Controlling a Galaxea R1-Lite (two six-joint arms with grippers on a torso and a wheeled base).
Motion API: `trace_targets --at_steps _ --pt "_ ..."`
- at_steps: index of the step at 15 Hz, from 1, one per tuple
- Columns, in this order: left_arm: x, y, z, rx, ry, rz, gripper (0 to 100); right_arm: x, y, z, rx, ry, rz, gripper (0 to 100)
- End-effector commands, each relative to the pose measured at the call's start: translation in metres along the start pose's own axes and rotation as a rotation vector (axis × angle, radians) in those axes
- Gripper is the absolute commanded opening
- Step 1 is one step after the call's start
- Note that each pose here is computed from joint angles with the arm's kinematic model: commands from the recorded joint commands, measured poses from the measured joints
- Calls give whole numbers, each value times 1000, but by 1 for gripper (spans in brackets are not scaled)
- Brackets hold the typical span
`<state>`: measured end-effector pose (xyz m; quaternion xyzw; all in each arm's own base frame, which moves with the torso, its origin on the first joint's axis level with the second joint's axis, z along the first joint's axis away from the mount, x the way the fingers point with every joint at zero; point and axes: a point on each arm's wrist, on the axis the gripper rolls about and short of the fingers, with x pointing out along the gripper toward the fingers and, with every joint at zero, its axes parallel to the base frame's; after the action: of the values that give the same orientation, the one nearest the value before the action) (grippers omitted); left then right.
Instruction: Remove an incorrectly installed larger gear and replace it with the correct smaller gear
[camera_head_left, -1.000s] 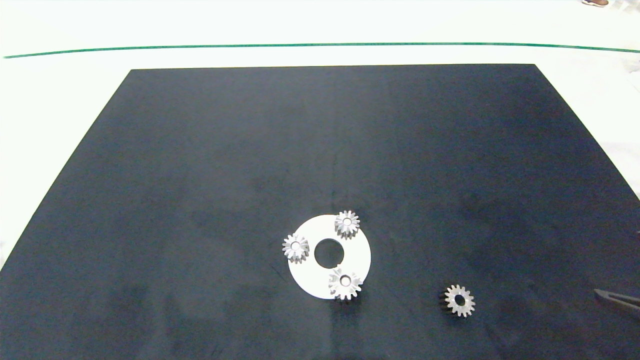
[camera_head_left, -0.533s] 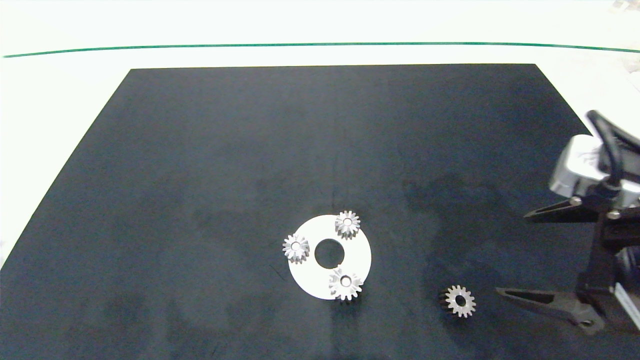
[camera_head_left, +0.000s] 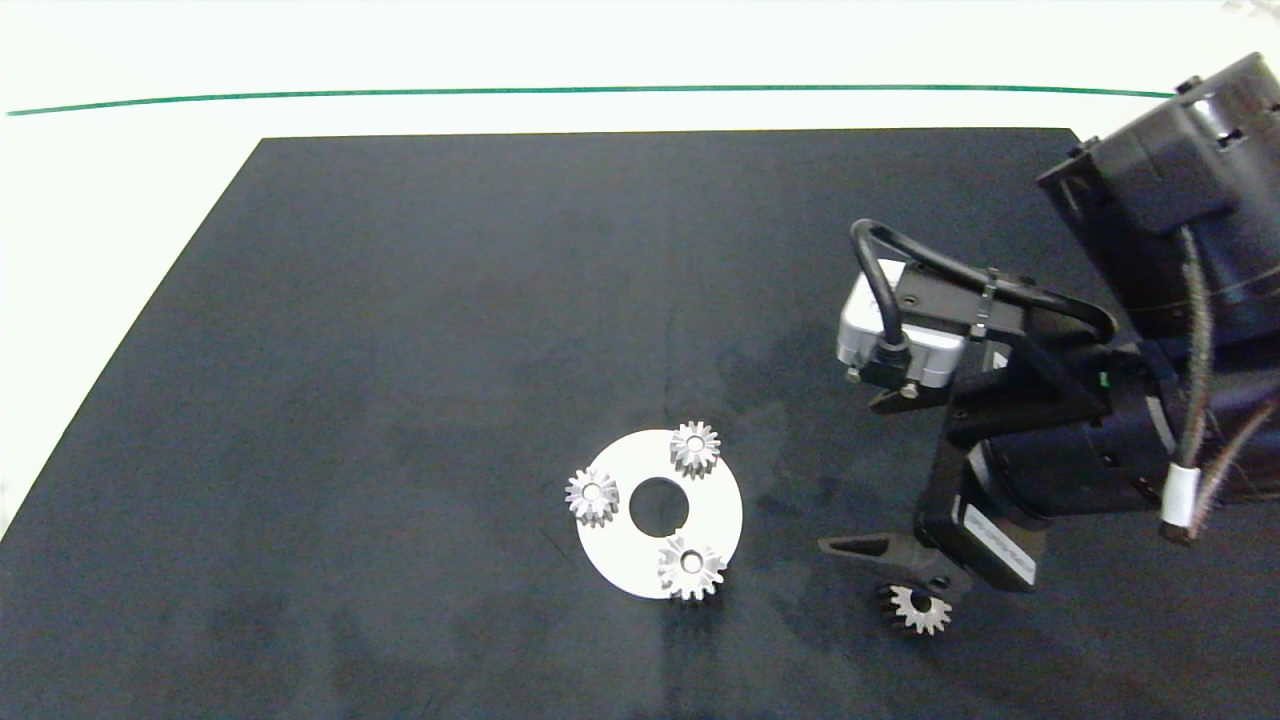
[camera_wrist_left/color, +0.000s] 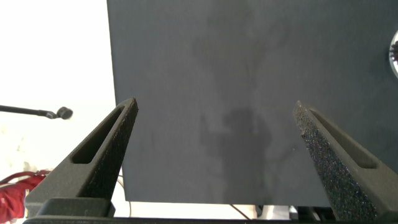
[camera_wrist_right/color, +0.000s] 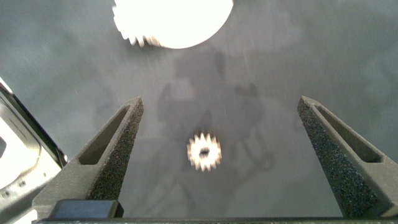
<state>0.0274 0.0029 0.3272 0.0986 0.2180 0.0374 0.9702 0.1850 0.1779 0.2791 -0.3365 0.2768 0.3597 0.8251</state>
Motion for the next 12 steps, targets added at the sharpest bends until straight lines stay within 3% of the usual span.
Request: trace_targets --at_steps 1,2,4,12 --pt "19 1 14 -68 58 -9 100 23 12 27 -56 23 63 100" --pt "15 2 17 -93 69 -10 100 25 17 32 -86 24 77 100" --pt "2 2 14 -87 86 -21 100 34 30 40 -128 27 102 100" --pt "-4 1 10 -62 66 -43 100 61 53 43 -189 100 126 100"
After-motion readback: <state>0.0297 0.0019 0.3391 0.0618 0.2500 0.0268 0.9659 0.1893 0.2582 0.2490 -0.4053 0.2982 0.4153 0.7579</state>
